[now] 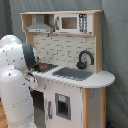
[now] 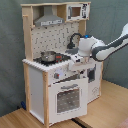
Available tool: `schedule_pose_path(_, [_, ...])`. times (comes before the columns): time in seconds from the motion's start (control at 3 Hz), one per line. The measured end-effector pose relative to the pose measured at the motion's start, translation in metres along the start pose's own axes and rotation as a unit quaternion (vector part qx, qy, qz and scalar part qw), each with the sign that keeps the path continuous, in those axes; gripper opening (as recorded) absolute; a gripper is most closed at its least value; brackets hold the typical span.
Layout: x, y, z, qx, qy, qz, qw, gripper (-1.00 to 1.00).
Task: Play with the kitchen
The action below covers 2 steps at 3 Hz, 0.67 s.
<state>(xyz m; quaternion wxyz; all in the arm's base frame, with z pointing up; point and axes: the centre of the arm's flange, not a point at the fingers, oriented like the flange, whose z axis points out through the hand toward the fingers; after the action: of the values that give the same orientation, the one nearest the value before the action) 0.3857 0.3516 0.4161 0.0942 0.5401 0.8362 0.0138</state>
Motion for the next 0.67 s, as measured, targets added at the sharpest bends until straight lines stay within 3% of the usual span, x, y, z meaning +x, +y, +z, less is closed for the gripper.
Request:
schedule_pose_path(0.33, [-0.012, 0.007, 0.012, -0.001, -0.011, -0.011, 0.9999, -1.0])
schedule_pose_path(0.67, [-0.012, 0.008, 0.024, 0.002, -0.02, -0.022, 0.9996, -1.0])
